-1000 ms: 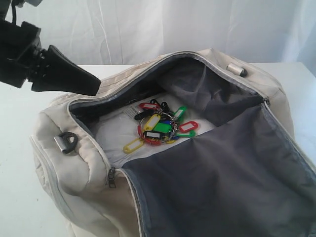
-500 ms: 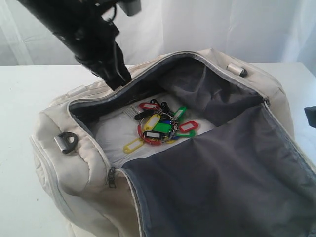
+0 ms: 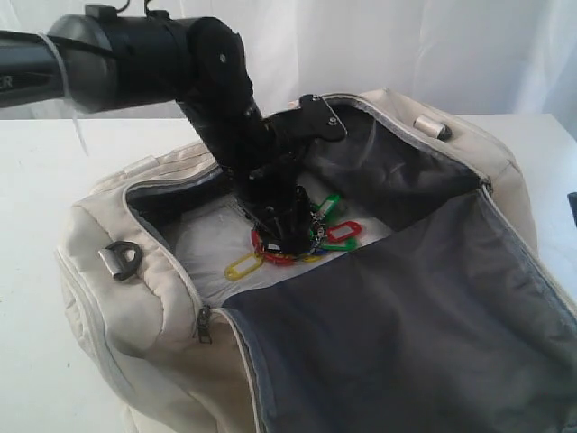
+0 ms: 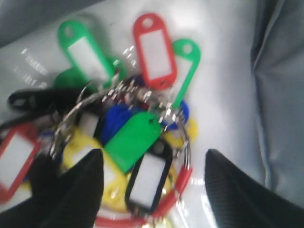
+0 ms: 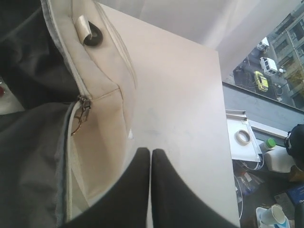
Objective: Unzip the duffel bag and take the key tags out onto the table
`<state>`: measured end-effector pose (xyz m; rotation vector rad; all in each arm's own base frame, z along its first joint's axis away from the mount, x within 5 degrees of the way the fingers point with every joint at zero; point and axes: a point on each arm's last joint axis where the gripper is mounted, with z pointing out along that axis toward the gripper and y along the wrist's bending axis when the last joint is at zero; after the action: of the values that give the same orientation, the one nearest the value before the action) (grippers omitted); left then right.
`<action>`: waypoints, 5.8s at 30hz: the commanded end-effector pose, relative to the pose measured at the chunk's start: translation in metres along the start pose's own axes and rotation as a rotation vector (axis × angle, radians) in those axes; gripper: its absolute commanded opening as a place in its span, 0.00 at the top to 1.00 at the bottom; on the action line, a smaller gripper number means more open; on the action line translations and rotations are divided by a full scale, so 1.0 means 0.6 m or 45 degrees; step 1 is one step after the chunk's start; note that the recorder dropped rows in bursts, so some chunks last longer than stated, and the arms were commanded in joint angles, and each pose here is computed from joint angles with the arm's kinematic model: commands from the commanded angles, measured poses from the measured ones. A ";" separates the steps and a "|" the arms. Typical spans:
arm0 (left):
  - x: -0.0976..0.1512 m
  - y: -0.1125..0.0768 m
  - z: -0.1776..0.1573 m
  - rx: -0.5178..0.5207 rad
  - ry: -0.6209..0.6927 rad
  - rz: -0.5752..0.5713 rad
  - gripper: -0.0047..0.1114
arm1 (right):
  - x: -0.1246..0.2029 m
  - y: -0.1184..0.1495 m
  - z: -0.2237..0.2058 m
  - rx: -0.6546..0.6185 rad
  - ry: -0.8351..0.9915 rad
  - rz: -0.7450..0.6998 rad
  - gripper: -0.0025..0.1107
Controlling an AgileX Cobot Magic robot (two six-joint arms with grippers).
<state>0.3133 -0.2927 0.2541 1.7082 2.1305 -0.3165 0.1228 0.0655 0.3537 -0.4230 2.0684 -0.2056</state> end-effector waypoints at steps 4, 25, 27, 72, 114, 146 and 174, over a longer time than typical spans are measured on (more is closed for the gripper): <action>-0.020 -0.001 0.055 -0.051 -0.082 0.017 0.39 | 0.001 -0.003 -0.002 0.004 -0.007 0.004 0.97; -0.038 -0.014 -0.100 -0.233 -0.237 -0.019 0.96 | 0.000 -0.003 -0.002 0.002 -0.009 0.004 0.97; -0.036 -0.024 -0.137 -0.248 -0.245 0.000 0.96 | 0.001 -0.003 -0.002 0.004 -0.007 0.004 0.97; 0.230 -0.004 -0.372 -0.856 0.472 -0.720 0.96 | 0.001 -0.003 -0.002 0.001 -0.007 0.005 0.97; 0.267 -0.030 -0.370 -0.835 0.226 -0.940 0.40 | 0.001 -0.003 -0.002 0.002 -0.007 0.005 0.97; 0.379 -0.357 -0.502 -0.800 -0.935 -0.673 0.96 | 0.001 -0.003 -0.002 0.002 -0.007 0.005 0.97; 0.408 -0.341 -0.428 -0.832 -0.774 -0.772 0.96 | 0.001 -0.003 -0.002 0.003 -0.005 0.005 0.97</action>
<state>0.0304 -0.0202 0.3647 0.5516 1.9145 -0.2435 0.1227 0.0655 0.3537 -0.4229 2.0691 -0.2049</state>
